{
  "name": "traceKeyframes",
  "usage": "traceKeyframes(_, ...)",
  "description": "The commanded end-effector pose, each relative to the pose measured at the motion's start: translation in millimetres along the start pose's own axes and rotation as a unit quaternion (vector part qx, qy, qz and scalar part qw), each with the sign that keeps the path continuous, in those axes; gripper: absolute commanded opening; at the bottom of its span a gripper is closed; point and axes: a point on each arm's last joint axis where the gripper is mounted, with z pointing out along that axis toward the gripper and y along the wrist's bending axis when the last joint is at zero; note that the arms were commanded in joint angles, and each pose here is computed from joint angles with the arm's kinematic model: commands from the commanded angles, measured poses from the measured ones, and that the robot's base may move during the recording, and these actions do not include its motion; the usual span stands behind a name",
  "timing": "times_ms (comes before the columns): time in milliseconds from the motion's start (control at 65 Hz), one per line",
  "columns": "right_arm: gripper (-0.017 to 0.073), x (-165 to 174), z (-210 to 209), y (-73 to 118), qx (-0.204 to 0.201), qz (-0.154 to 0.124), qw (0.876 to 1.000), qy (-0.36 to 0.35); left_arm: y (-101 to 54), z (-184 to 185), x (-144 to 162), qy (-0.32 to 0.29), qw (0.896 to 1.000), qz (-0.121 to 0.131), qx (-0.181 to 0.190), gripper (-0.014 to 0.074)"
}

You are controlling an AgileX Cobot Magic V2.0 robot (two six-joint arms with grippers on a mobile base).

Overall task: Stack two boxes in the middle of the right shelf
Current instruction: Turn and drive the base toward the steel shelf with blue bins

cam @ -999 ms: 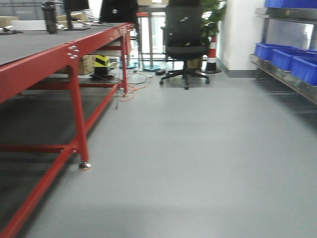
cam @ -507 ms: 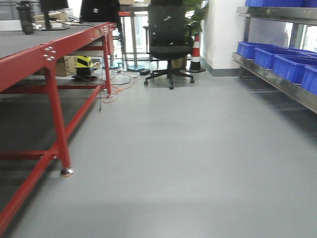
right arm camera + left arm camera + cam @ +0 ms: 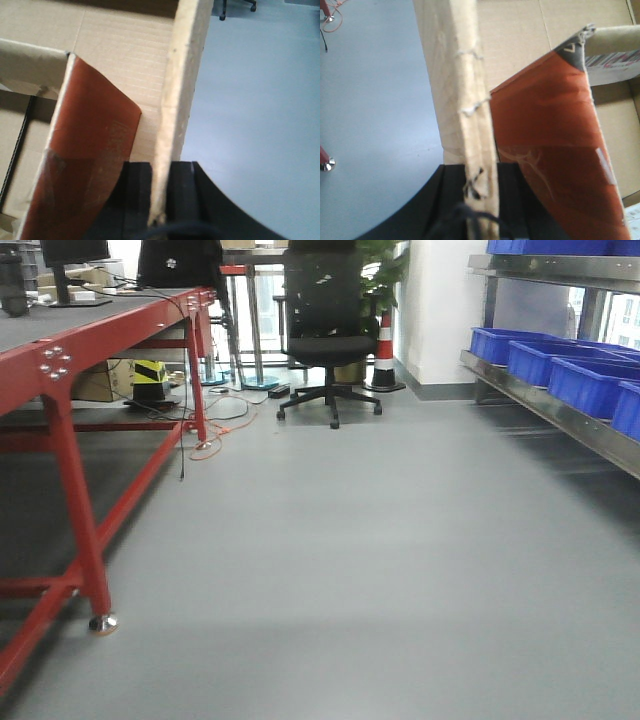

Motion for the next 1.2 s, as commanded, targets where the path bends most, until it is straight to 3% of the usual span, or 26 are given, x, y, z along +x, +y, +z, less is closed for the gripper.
traceKeyframes(0,-0.0154,-7.4,-6.6,-2.6,0.015,-0.013,0.999,-0.035,-0.6,-9.9,-7.4,-0.038,0.999,-0.002,0.007,-0.0111)
traceKeyframes(1184,-0.0154,-7.4,-6.6,-2.6,0.015,-0.013,0.999,-0.035,-0.4,-9.9,-7.6,-0.039,0.999,-0.002,0.006,-0.0111)
